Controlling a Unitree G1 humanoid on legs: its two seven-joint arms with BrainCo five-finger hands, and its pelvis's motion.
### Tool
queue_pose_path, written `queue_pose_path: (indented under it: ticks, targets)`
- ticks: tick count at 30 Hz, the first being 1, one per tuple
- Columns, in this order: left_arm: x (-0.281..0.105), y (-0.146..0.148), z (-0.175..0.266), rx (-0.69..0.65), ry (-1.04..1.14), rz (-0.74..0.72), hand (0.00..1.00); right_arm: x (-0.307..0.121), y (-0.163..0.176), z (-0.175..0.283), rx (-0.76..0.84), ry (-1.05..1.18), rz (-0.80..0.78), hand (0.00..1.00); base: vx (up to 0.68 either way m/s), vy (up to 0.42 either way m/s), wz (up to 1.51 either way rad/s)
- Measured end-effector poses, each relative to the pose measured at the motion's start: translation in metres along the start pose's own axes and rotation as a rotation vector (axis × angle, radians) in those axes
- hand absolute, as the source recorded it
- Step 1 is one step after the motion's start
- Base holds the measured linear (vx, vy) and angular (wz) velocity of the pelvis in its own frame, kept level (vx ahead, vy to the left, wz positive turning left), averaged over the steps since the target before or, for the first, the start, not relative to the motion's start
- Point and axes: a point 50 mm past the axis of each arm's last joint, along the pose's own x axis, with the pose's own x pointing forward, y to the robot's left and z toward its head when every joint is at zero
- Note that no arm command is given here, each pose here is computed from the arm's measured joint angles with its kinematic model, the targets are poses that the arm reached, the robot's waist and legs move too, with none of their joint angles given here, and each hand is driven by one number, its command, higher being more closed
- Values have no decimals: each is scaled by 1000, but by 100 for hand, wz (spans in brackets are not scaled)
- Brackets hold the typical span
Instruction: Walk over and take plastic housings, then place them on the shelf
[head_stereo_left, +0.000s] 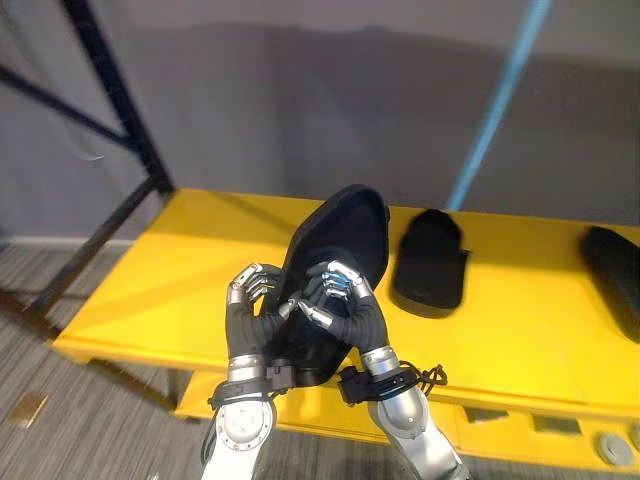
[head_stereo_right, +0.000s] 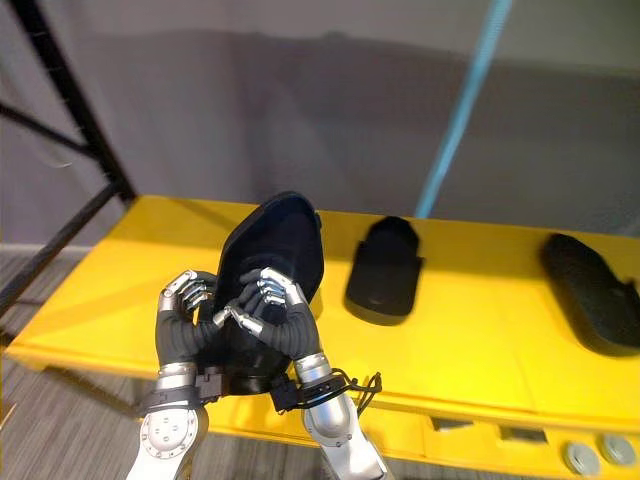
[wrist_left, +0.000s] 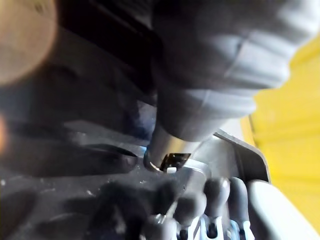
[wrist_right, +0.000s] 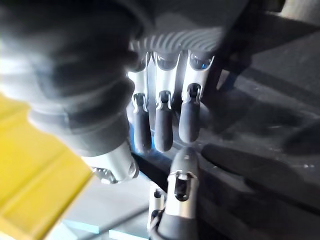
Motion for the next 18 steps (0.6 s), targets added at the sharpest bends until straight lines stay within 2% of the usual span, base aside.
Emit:
queue_pose_path:
  ticks: [3, 7, 10, 14, 18]
  targets:
    - [5, 14, -5, 36, 8, 67, 100, -2, -3, 2, 37, -4, -1, 0, 50, 223, 66]
    - [14, 36, -9, 96, 7, 182, 100, 2, -10, 1, 106, -3, -49, 0, 53, 208, -23]
    - [16, 38, -9, 120, 7, 170, 100, 4, -10, 4, 158, -18, -59, 0, -32, 393, -50]
    - [22, 42, -10, 78, 8, 186, 100, 6, -4, 6, 177, -23, -38, 0, -121, 321, -125]
    - [28, 37, -18, 64, 41, 161, 100, 6, -10, 6, 160, -26, -55, 0, -72, 154, -33]
